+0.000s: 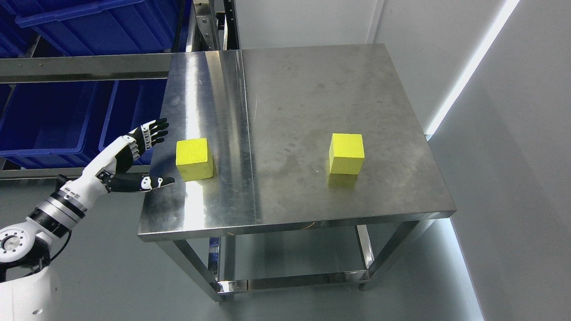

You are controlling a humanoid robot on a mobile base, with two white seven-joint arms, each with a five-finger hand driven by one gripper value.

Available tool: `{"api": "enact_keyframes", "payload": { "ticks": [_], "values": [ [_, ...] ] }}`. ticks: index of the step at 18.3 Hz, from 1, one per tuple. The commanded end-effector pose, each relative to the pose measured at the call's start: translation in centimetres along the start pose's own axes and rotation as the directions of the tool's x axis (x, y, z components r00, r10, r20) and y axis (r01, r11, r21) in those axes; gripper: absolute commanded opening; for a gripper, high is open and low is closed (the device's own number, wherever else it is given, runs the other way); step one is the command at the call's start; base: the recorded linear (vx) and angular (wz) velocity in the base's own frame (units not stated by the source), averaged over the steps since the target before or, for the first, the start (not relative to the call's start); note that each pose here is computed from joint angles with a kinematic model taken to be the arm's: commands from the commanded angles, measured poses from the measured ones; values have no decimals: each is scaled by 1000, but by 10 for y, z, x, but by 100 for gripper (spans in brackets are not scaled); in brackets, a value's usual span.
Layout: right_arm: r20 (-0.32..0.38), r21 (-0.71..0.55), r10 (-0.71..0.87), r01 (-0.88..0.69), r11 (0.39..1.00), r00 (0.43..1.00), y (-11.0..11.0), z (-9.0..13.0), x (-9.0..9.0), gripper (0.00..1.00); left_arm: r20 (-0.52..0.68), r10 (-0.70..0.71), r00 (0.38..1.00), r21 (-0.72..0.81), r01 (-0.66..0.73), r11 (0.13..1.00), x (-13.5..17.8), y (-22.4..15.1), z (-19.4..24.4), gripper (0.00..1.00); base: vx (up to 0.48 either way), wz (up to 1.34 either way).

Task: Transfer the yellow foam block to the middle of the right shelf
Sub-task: 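Reach the left hand around the yellow cube on the table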

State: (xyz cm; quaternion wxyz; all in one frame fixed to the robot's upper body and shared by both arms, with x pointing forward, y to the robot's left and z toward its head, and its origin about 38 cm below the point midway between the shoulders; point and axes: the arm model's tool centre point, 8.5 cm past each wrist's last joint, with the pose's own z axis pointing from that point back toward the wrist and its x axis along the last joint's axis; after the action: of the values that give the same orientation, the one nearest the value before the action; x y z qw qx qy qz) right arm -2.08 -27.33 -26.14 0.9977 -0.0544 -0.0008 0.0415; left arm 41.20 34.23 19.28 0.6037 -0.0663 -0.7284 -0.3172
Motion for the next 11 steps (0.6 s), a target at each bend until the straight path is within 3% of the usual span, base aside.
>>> {"api": "enact_keyframes", "payload": {
  "ticks": [1, 11],
  "values": [
    [16, -18, 8, -8, 1000, 1000, -11, -1, 5, 100, -65, 56, 996, -84, -61, 995, -26, -17, -30, 99, 0, 0],
    [16, -18, 10, -9, 1000, 1000, -11, -1, 5, 100, -132, 89, 987, -153, -109, 982, -47, -27, -54, 100, 0, 0]
  ]
}}
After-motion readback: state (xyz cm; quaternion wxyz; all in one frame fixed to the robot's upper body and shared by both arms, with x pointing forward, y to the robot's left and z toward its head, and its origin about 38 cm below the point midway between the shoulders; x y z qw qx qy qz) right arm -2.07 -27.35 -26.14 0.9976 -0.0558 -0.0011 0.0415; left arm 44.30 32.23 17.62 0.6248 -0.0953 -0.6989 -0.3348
